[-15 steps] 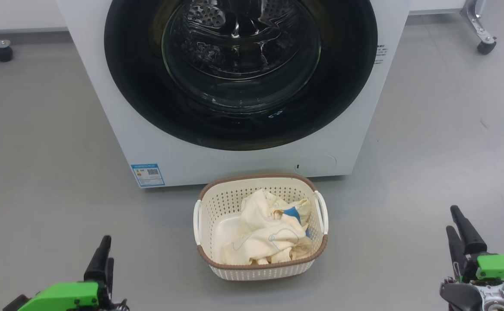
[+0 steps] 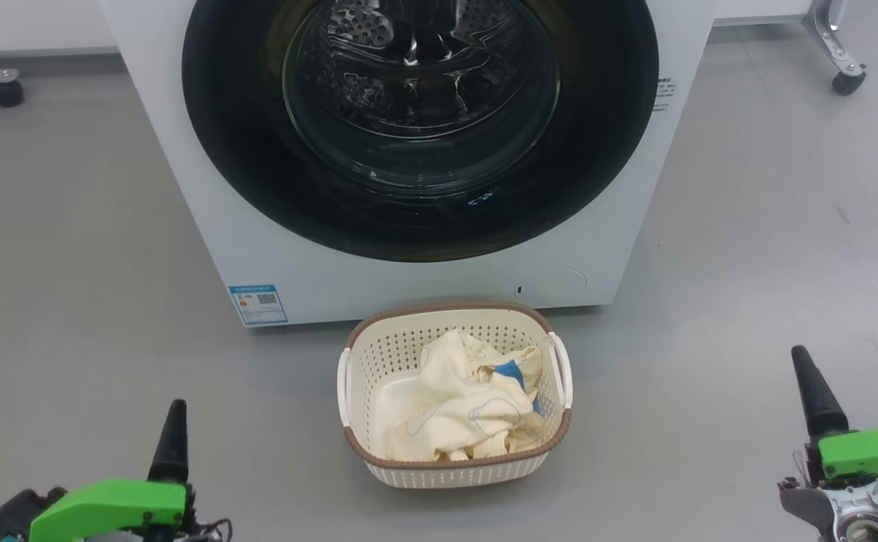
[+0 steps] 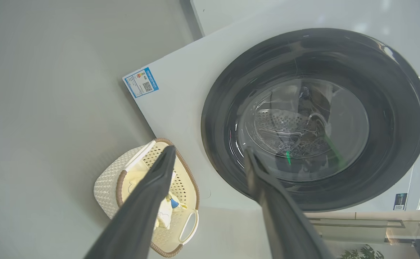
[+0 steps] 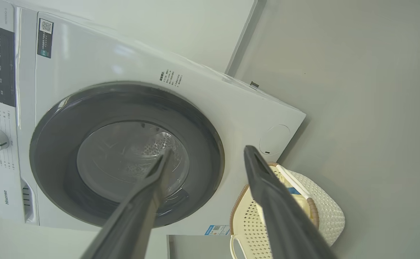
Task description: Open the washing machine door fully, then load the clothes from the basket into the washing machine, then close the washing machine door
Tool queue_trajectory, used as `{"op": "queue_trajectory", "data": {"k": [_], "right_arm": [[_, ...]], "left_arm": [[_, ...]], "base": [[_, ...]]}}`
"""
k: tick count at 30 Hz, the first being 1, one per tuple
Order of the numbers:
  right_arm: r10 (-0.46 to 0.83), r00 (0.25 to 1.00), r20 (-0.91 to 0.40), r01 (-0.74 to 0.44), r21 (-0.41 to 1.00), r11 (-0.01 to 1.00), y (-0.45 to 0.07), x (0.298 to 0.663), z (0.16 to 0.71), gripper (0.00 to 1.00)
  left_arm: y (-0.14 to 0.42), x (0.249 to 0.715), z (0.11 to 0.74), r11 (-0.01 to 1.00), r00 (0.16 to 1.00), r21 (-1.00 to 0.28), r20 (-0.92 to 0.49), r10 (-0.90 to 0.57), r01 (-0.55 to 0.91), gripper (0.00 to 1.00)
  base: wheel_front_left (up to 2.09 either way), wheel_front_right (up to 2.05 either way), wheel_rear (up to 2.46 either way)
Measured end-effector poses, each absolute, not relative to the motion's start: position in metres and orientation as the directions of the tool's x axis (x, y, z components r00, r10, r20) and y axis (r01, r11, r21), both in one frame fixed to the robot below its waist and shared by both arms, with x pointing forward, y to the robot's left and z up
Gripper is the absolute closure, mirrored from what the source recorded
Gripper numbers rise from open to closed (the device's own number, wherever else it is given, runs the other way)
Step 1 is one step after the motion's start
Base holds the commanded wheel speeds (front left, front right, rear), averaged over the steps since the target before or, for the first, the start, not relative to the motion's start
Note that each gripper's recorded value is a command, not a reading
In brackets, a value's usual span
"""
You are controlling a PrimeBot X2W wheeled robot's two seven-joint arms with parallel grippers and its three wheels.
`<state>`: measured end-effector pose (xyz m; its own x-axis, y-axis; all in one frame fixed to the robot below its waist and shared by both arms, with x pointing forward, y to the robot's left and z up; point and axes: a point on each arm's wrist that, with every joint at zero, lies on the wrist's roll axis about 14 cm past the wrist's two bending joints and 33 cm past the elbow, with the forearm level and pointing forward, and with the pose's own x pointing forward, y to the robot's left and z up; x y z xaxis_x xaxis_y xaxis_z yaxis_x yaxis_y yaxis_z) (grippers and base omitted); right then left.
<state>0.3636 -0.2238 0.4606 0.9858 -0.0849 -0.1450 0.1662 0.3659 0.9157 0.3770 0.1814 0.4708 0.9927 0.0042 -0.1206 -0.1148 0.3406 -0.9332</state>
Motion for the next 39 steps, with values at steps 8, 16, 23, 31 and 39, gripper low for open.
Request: {"op": "queue_trajectory", "data": {"k": [8,16,23,31,39], "right_arm": [[-0.089,0.989,-0.119,0.148,0.858,0.493,-0.225,0.370,0.469,0.00],[-0.090,0.991,-0.099,0.134,0.762,0.633,-0.227,0.372,0.474,0.00],[-0.090,0.993,-0.080,0.121,0.663,0.739,-0.228,0.373,0.479,0.00],[-0.096,0.994,-0.056,0.111,0.547,0.830,-0.231,0.374,0.485,0.00],[-0.083,0.996,-0.034,0.090,0.448,0.889,-0.227,0.375,0.492,0.00]], "left_arm": [[0.182,0.379,0.476,0.449,0.995,-0.888,-0.101,0.009,-0.094,0.00],[0.180,0.383,0.485,0.562,0.997,-0.825,-0.071,0.006,-0.062,0.00],[0.177,0.385,0.490,0.655,0.999,-0.755,-0.047,0.001,-0.036,0.00],[0.173,0.390,0.498,0.734,1.000,-0.679,-0.021,-0.010,-0.007,0.00],[0.167,0.391,0.498,0.795,1.000,-0.606,-0.010,-0.028,0.016,0.00]], "base": [[0.00,0.00,0.00],[0.00,0.00,0.00],[0.00,0.00,0.00],[0.00,0.00,0.00],[0.00,0.00,0.00]]}}
